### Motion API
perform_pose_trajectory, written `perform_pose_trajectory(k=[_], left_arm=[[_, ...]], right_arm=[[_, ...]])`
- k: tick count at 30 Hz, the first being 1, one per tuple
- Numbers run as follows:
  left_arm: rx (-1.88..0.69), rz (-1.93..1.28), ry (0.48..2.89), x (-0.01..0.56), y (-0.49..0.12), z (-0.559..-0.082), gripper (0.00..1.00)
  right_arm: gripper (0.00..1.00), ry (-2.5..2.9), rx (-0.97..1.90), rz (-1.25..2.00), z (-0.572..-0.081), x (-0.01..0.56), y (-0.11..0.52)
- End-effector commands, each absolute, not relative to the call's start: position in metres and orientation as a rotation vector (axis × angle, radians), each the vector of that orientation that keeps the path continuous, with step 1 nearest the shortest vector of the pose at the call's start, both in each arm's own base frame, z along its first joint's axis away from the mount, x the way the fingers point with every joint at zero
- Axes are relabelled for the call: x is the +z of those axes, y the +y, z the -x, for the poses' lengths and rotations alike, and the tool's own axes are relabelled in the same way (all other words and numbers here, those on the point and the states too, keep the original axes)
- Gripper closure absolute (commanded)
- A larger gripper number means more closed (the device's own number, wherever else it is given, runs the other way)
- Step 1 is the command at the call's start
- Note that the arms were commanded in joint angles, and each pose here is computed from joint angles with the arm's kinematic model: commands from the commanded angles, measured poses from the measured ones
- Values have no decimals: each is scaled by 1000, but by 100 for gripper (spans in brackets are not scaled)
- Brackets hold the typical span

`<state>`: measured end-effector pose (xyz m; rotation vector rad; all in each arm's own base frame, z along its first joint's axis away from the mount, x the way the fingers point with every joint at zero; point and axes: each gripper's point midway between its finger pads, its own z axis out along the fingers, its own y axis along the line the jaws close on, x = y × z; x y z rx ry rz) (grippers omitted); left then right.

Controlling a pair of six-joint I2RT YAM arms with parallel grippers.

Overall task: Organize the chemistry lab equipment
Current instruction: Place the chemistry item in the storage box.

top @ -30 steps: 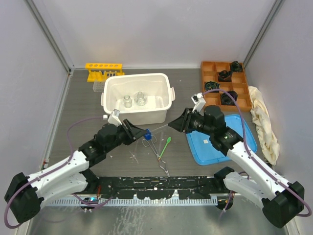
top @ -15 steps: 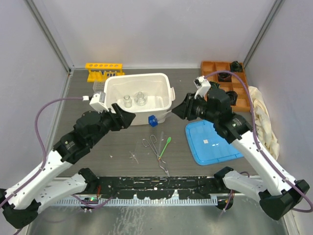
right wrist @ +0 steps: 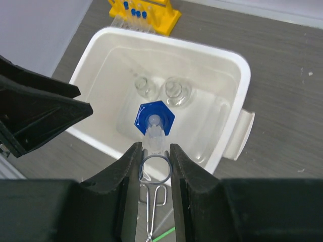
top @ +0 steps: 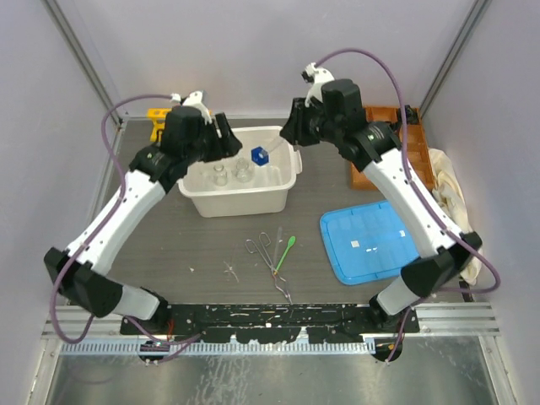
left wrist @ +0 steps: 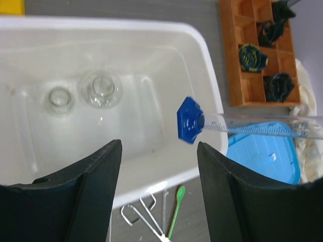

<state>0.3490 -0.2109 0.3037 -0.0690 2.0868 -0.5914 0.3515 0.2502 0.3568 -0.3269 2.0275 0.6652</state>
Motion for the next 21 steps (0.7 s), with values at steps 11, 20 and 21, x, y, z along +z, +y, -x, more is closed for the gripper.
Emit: perform_pose_trajectory(k=[11, 20, 21], left_arm=[[-834, 278, 2099, 377, -175, -452, 43], [-652, 326, 2151, 341, -131, -462, 47], [-632, 320, 2162, 336, -129, -461, 47]], right_arm=[[99, 1943, 590, 246, -426, 404, 278], [99, 1956, 357, 383, -432, 366, 308], [99, 1962, 315, 388, -432, 357, 310]])
